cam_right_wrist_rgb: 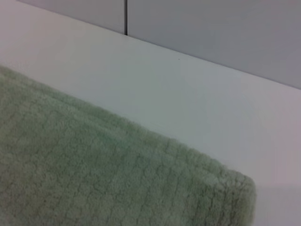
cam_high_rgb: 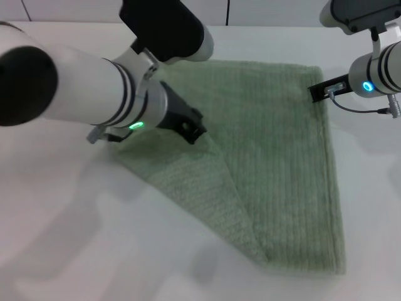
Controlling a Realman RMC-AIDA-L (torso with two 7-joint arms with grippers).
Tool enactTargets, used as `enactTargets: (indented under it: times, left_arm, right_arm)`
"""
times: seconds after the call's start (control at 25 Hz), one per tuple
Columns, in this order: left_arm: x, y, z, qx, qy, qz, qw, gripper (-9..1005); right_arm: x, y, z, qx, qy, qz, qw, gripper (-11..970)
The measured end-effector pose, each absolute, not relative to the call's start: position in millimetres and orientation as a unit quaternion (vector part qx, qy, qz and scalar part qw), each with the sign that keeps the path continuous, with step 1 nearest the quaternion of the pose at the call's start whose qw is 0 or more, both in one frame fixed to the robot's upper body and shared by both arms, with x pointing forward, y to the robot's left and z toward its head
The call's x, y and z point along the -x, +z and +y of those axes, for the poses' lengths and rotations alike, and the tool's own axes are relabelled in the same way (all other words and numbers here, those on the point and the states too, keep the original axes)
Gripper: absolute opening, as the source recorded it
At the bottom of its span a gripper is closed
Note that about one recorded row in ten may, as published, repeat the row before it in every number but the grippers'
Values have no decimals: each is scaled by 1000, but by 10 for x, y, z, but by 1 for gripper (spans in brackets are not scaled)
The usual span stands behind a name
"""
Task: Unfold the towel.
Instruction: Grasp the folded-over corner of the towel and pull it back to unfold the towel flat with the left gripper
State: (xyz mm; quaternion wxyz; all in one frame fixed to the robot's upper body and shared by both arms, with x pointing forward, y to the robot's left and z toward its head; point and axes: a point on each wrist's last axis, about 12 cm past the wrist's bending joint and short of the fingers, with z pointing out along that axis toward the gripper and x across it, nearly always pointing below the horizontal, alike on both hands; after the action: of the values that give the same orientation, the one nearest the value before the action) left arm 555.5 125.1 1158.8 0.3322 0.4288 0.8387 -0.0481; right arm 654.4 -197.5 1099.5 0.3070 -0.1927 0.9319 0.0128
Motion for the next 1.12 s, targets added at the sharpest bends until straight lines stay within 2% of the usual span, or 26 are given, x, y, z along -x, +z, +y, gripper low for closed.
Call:
enactTargets:
  times: [0.24, 0.56, 1.12]
  left_arm:
    - [-5392, 11760, 1331, -438, -15, 846, 303, 19]
    - [-5292, 11828, 1447, -436, 34, 861, 261, 27]
    - [-5161, 11921, 1596, -436, 53, 873, 213, 41]
  right_arm:
    - [-6549, 11003, -1967, 194, 13, 931, 308, -1]
    - [-6548, 11000, -1970, 194, 13, 931, 308, 0]
    - [-6547, 10998, -1972, 194, 13, 931, 308, 0]
